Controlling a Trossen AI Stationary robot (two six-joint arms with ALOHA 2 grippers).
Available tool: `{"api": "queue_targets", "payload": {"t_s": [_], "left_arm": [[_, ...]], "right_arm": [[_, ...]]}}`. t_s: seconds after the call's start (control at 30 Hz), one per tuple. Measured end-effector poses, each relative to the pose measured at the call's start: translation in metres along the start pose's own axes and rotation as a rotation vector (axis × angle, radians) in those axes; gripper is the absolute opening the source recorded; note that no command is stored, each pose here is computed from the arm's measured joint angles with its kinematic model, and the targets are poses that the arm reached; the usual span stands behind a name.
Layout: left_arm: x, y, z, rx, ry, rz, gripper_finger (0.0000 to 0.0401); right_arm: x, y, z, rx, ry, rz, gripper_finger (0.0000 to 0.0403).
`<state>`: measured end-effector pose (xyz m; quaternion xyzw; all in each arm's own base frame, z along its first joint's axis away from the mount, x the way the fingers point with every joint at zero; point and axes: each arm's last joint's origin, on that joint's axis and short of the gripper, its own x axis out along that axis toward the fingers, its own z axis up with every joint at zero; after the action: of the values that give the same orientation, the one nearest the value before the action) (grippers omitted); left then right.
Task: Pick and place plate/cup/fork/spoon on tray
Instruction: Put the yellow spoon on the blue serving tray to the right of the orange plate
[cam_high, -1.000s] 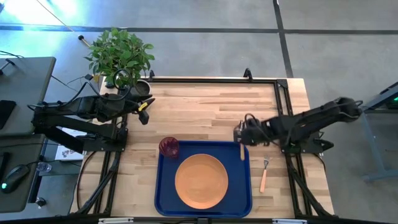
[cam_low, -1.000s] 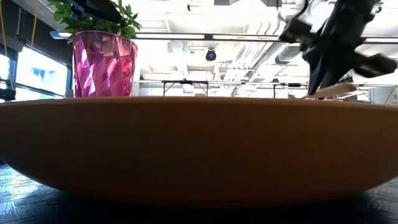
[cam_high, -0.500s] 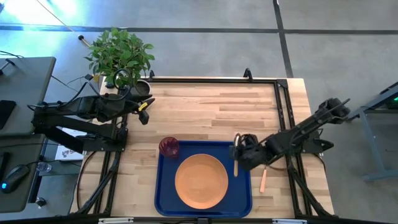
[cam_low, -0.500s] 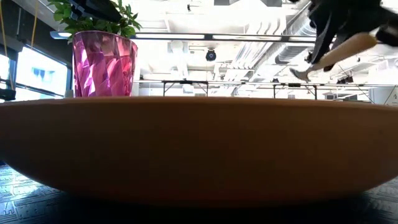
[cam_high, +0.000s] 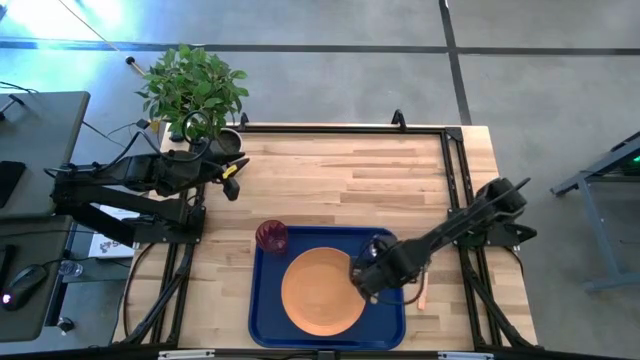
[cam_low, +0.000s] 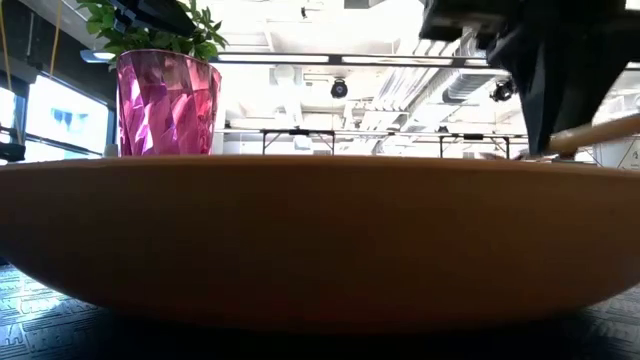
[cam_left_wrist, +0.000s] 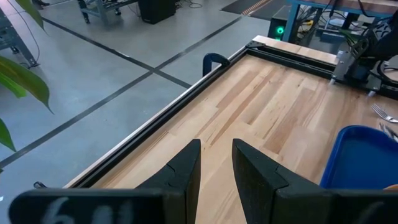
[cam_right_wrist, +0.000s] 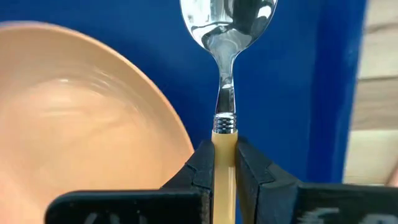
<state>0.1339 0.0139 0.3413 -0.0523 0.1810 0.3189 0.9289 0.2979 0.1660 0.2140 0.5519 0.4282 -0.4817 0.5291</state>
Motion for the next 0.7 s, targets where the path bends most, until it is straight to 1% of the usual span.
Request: {"api": "queue_targets", "payload": {"t_s": [0.07,0.2,0.37,0.53,0.7], "left_arm": [[0.000,0.000,0.000,0.000,0.000,0.000,0.0081],[0.000,0.000,0.000,0.000,0.000,0.000,0.0081],[0.000,0.000,0.000,0.000,0.000,0.000,0.0081],[0.000,0.000,0.000,0.001,0.000,0.000,0.0081],[0.000,0.000,0.000,0.000,0.000,-0.001,0.0081]], "right_arm": [[0.011,0.003,-0.004,-0.001,0.018,-0.018,0.0012],[0.025,0.006,-0.014,0.004,0.047,-0.016,0.0012],[0.030,0.000,-0.027,0.015,0.081,-0.044,0.0012],[0.030,-0.004,-0.032,0.009,0.103,-0.060,0.0012],[0.046,-0.002,-0.038,0.003,0.106,-0.071,0.0012]]}}
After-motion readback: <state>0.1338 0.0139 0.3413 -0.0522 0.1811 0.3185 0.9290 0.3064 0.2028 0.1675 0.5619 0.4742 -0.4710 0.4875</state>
